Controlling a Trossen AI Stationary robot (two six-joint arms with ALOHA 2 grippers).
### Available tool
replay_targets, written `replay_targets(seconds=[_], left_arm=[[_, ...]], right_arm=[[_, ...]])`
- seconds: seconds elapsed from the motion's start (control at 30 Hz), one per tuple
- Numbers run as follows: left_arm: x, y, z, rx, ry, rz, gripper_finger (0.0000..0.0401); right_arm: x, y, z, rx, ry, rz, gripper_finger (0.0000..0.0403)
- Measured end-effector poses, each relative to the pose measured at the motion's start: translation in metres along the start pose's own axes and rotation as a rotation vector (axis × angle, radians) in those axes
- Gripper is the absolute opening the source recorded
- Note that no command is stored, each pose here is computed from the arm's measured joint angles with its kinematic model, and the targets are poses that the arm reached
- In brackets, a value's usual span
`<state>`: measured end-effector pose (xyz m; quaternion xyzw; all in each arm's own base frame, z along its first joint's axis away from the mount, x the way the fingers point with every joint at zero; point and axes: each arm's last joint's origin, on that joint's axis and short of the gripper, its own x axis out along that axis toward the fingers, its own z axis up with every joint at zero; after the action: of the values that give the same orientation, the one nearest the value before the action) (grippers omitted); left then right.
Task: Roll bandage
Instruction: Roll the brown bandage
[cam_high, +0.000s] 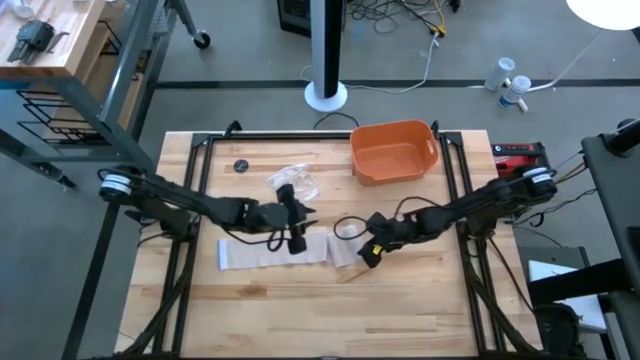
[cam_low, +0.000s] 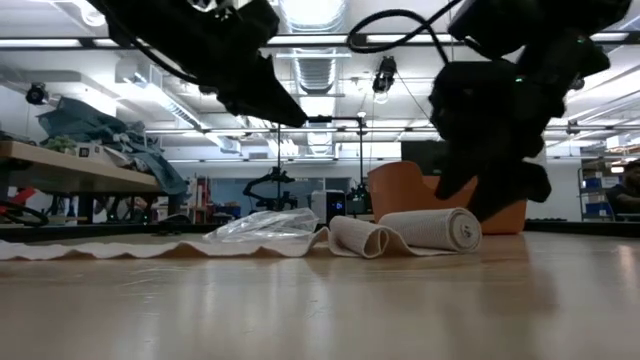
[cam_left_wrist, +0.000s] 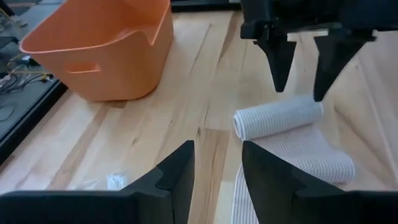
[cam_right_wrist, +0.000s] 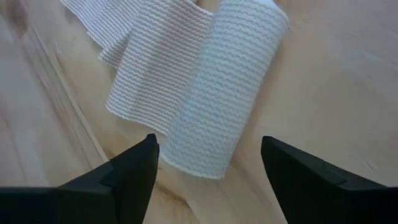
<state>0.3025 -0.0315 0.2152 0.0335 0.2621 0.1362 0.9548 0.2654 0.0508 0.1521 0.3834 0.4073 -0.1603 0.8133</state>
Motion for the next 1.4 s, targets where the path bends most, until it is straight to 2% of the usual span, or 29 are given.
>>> replay_targets(seconds=[0.2, 0.37, 0.47, 0.67, 0.9, 1.0, 1.17, 1.3, 1.4], left_arm=[[0.011, -0.005, 0.005, 0.031, 0.061, 0.005, 0.0117], [0.012, -0.005, 0.005, 0.032, 0.066, 0.005, 0.0099], [0.009, -0.004, 0.004, 0.032, 0.076, 0.006, 0.0087], [0.009, -0.004, 0.004, 0.034, 0.083, 0.007, 0.0076], [0.006, -0.003, 0.005, 0.025, 0.078, 0.002, 0.0079], [0.000, -0.003, 0.010, -0.014, 0.057, -0.071, 0.0076], [-0.008, -0.003, 0.023, -0.127, -0.033, -0.279, 0.0075], [-0.005, -0.004, 0.029, -0.208, -0.113, -0.295, 0.0079], [-0.005, -0.003, 0.029, -0.213, -0.116, -0.288, 0.0100]], right_arm=[[0.021, 0.002, 0.002, -0.023, 0.080, -0.146, 0.0279], [0.031, 0.006, 0.006, -0.070, 0.069, -0.186, 0.0251], [0.030, 0.008, 0.008, -0.108, 0.050, -0.186, 0.0205], [0.020, 0.011, 0.012, -0.191, 0.018, -0.180, 0.0056], [-0.009, 0.015, 0.017, -0.315, -0.063, -0.211, 0.0051], [-0.028, 0.016, 0.015, -0.418, -0.106, -0.274, 0.0051], [-0.062, 0.028, 0.014, -0.607, -0.244, -0.360, 0.0051], [-0.078, 0.045, 0.015, -0.756, -0.317, -0.375, 0.0051], [-0.084, 0.055, 0.013, -0.867, -0.319, -0.435, 0.0051]])
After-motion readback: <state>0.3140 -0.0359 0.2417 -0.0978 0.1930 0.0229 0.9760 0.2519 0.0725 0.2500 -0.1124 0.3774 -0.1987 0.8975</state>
